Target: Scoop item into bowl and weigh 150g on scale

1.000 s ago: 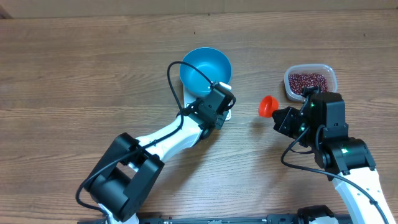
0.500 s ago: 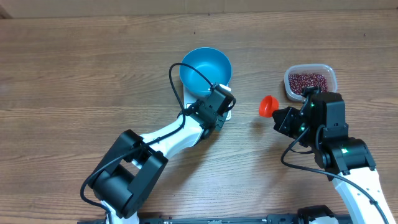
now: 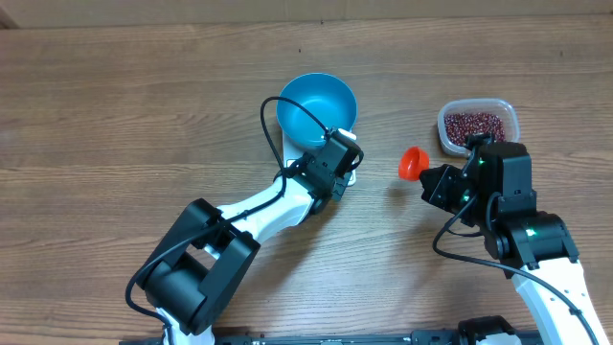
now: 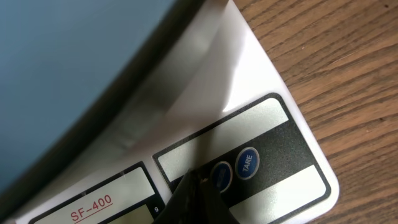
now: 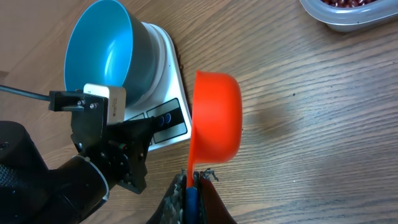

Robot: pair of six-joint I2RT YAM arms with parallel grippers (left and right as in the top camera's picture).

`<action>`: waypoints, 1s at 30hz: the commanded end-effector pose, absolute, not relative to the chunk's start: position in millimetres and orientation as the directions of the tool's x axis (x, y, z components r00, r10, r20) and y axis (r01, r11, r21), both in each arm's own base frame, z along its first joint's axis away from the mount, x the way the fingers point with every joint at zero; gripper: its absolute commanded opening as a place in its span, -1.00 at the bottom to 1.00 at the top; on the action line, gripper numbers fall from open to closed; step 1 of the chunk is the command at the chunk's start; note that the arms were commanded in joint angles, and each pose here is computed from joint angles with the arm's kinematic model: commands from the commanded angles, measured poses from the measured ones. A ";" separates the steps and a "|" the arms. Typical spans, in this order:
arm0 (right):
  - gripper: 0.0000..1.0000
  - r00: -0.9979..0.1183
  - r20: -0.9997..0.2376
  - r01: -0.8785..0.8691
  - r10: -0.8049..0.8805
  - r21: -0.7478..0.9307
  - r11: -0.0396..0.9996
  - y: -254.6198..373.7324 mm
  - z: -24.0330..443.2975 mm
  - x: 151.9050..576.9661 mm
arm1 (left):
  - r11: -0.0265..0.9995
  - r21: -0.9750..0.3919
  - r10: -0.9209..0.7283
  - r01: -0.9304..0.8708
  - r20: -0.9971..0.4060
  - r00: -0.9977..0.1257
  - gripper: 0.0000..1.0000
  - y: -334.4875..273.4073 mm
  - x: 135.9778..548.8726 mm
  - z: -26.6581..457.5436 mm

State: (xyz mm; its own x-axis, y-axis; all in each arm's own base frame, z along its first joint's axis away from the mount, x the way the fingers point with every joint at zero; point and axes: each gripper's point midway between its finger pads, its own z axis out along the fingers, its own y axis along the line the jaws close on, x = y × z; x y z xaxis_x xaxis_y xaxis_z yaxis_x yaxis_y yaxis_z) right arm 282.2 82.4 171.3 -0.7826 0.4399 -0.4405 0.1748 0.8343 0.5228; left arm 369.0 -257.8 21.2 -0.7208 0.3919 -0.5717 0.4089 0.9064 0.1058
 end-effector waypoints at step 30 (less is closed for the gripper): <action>-0.93 -0.761 -0.480 0.149 0.438 0.527 0.837 82.7 187.1 289.1 | 0.922 0.158 0.385 0.354 -0.491 -0.782 -0.91 -233.5 359.5 -4.3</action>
